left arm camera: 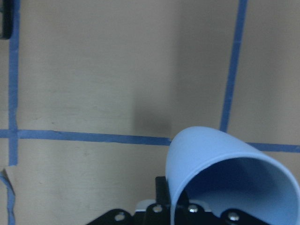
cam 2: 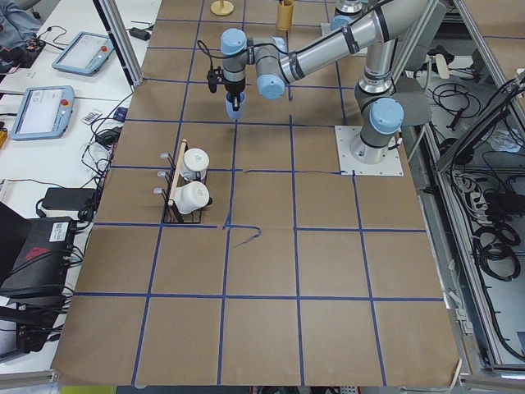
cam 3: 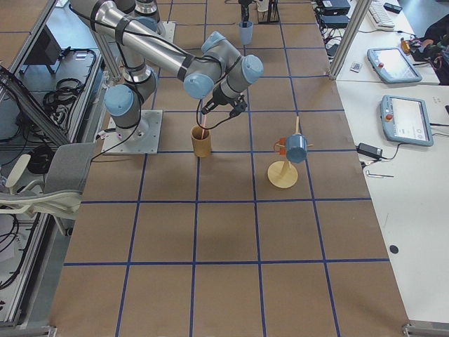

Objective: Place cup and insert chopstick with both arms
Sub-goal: 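Grasp the light blue cup with left gripper while right grasps pink chopstick, then set blue cup down mid-table with left gripper while right lifts chopstick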

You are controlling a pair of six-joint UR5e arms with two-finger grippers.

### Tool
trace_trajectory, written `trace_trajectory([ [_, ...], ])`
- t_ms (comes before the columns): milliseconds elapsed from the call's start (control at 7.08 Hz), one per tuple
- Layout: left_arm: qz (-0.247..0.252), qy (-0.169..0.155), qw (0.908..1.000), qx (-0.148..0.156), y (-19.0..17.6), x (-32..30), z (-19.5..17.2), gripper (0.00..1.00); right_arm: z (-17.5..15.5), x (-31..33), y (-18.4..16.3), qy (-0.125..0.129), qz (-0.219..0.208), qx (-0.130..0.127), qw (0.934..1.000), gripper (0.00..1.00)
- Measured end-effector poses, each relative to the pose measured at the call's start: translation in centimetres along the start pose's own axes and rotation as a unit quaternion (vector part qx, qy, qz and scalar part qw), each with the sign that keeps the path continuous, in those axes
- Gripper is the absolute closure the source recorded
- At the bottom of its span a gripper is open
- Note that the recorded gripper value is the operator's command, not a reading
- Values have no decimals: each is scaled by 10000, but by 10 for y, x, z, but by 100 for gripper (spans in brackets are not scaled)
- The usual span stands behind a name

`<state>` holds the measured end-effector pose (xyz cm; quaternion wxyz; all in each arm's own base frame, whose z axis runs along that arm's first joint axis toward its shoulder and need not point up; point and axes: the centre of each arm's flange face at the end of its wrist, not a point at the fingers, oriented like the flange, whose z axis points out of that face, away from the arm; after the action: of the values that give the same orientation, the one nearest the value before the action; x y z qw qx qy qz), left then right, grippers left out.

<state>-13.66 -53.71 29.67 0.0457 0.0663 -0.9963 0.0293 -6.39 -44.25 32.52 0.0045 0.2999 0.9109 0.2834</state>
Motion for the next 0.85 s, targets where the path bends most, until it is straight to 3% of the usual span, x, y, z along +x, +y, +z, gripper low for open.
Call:
trace_trajectory([
  [282,-320,156,9991,227,15,100,-2,100,-3,-1,-1,-44,78,0,10000,100],
  [424,-386,178,9989,173,24,132,10,100,-5,-1,0,-57,95,9,9999,100],
  [847,-281,132,9993,194,12,169,25,100,-35,4,10,-10,159,-50,9999,100],
])
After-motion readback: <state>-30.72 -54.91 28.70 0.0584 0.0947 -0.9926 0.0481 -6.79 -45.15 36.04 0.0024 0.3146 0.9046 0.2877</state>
